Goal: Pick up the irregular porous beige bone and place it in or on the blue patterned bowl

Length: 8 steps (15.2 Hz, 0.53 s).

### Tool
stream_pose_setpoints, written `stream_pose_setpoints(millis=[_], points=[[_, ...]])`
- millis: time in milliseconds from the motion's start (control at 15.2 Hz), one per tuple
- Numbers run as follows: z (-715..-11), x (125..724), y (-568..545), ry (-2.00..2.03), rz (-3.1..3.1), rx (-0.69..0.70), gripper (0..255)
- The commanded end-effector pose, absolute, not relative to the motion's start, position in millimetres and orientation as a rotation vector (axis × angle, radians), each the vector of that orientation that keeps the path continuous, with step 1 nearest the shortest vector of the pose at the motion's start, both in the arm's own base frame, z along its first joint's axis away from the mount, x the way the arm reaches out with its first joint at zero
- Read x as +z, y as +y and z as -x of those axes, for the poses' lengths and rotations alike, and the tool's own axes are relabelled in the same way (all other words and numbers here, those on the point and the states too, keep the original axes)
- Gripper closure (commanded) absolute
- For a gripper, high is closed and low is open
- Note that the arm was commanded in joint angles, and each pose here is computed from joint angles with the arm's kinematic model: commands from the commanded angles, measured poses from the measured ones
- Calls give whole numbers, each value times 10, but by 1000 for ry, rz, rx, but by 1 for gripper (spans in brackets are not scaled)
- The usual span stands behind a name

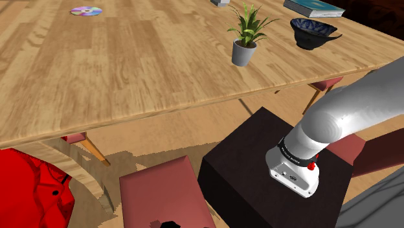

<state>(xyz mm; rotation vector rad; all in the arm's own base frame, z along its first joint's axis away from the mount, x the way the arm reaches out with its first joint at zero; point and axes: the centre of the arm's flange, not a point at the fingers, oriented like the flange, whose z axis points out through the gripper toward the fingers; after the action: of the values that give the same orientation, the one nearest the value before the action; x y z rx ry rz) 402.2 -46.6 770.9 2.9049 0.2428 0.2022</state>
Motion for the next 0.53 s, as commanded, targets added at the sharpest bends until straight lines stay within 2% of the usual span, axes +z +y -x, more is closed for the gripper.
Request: stream_pose_setpoints(millis=[0,462], points=[[-3781,7733,-626,244,-2905,202,255],[-3048,7836,-1178,244,-2905,202,255]])
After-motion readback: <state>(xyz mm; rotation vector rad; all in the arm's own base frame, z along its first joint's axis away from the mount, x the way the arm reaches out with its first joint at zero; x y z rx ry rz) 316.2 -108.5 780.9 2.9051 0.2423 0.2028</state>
